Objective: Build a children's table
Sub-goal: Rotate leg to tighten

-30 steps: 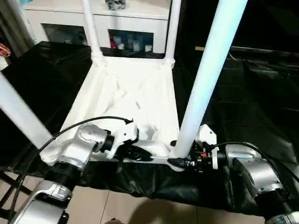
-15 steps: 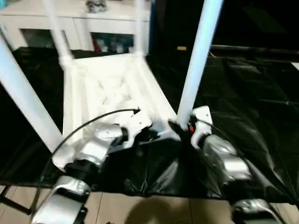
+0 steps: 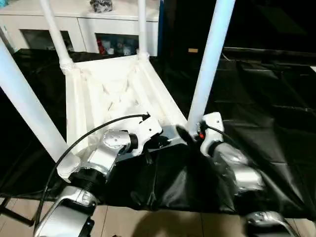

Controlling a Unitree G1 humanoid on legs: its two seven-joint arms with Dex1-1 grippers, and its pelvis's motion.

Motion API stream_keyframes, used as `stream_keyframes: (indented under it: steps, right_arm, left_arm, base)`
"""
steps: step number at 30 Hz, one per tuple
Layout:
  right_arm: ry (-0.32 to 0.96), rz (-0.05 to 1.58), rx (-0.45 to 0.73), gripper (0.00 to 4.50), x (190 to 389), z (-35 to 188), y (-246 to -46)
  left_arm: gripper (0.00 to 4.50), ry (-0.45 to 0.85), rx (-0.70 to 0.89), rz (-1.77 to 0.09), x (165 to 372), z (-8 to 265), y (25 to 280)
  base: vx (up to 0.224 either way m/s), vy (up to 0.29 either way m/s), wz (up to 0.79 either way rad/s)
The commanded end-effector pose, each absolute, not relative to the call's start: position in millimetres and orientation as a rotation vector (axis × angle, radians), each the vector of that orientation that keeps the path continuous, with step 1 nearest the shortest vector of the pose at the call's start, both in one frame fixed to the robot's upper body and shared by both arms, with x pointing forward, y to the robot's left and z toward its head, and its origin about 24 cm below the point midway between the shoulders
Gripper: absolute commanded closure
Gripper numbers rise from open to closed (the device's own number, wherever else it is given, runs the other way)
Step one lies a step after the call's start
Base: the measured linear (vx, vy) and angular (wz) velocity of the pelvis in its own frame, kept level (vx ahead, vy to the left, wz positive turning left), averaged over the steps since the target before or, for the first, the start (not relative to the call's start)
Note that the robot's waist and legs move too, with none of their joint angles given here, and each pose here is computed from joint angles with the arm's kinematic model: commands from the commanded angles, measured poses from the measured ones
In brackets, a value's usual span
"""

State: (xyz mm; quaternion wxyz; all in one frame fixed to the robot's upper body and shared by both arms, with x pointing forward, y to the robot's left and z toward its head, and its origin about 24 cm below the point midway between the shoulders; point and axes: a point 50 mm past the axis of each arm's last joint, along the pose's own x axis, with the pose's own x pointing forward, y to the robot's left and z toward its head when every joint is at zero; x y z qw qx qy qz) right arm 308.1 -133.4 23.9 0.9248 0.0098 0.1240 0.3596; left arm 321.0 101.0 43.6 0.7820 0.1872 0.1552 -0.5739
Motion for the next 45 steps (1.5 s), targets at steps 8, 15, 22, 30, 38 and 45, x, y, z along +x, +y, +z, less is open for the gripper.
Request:
stream_keyframes:
  steps: [8, 15, 22, 30, 38, 45]
  right_arm:
    - [0.316, 1.282, -0.004, 0.70, 274.0, 27.0, -115.5]
    - [0.370, 1.445, -0.067, 1.00, 260.9, 28.7, -124.5]
    - [0.412, 1.537, -0.116, 1.53, 253.2, 27.3, -125.6]
    - [0.412, 1.535, -0.087, 1.86, 253.0, 27.2, -122.7]
    - [0.321, 1.222, 0.041, 1.89, 273.6, 22.7, -111.9]
    - [0.323, 0.935, 0.081, 1.89, 289.3, 10.2, -89.5]
  left_arm:
    - [4.50, 0.299, 0.366, -1.484, 309.0, 54.9, 99.9]
    - [4.50, 0.348, 0.368, -1.545, 305.2, 55.7, 118.5]
    - [4.50, 0.383, 0.387, -1.549, 306.6, 57.6, 133.5]
    - [4.50, 0.367, 0.364, -1.538, 306.6, 58.0, 131.4]
    - [4.50, 0.287, 0.321, -1.392, 312.6, 57.2, 106.5]
    - [4.50, 0.262, 0.319, -1.219, 319.8, 53.5, 78.0]
  base:
    - [0.000, 0.000, 0.00]
    - [0.000, 0.000, 0.00]
    - [0.000, 0.000, 0.00]
    - [0.000, 0.000, 0.00]
    - [0.000, 0.000, 0.00]
    - [0.000, 0.000, 0.00]
